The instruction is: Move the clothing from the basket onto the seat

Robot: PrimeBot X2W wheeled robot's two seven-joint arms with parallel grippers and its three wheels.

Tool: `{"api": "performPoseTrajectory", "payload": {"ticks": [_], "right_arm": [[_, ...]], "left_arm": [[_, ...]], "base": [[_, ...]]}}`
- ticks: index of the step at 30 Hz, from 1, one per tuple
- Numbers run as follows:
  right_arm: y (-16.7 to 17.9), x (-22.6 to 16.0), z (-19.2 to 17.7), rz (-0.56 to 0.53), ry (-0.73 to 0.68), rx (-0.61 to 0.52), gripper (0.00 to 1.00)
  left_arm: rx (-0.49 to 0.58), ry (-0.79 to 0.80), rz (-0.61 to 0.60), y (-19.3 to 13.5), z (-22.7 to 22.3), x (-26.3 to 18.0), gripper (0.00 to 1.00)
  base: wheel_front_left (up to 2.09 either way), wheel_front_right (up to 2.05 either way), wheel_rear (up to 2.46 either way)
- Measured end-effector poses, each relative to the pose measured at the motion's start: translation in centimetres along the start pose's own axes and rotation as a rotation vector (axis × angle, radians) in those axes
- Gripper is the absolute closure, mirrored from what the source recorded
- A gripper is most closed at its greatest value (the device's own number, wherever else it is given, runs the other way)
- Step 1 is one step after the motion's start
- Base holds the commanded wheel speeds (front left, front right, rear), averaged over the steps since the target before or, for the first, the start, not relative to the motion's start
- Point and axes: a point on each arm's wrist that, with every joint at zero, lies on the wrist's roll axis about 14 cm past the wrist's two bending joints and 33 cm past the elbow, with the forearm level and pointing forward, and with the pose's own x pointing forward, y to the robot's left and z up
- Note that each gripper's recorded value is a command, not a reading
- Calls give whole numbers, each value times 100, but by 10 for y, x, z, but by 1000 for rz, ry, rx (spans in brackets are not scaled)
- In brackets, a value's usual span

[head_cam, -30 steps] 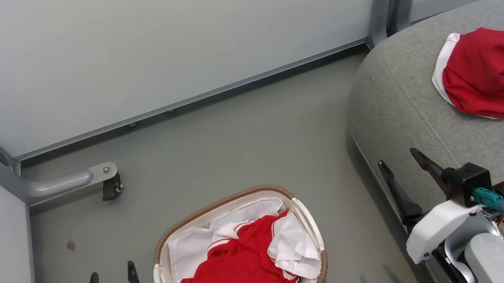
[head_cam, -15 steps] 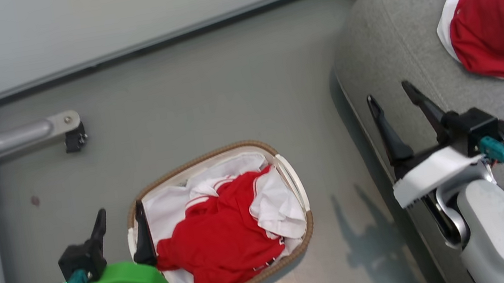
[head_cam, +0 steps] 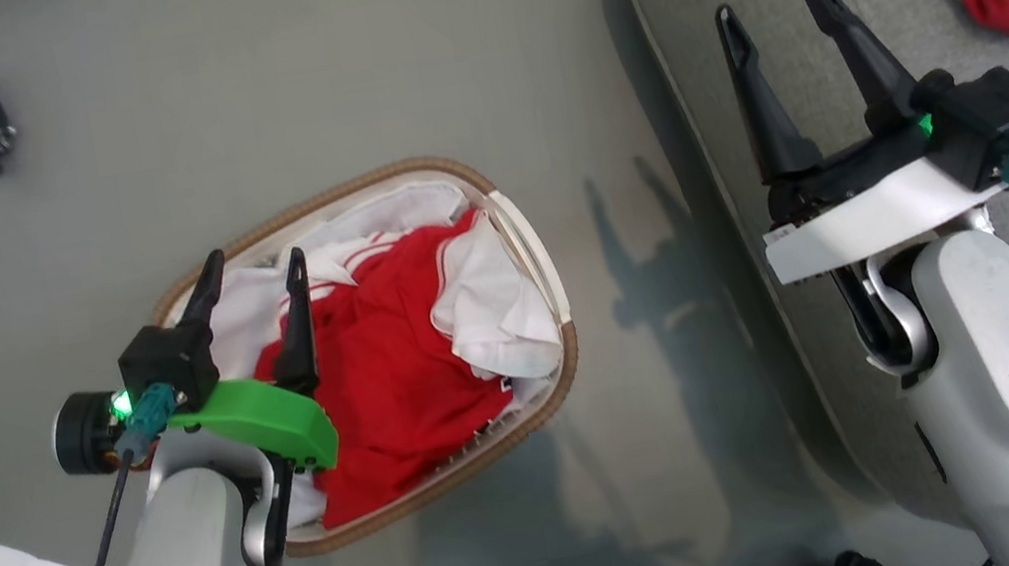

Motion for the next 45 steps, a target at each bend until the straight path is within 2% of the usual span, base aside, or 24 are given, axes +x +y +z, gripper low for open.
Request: {"api": "performPoseTrajectory", "payload": {"ticks": [20,30,33,40,43,44,45], "right_arm": [[-11,26,-69,26,76,1,0],[-15,28,-81,32,78,-6,0],[-16,26,-82,29,81,-14,0],[-19,22,-84,20,90,-15,0],[-19,18,-87,15,101,-13,0],[-19,18,-87,15,102,-13,0],[-19,18,-87,15,103,-13,0]], "left_arm": [[56,263,-215,-12,-115,73,0],[112,414,-294,-18,-175,81,0],[122,449,-295,-16,-184,82,0],[244,535,-333,-7,-201,77,0],[254,566,-338,-6,-206,74,0],[258,580,-343,-7,-208,72,22],[260,593,-348,-8,-210,70,57]], "base": [[0,0,0],[0,0,0],[0,0,0],[0,0,0],[0,0,0],[0,0,0],[0,0,0]]}}
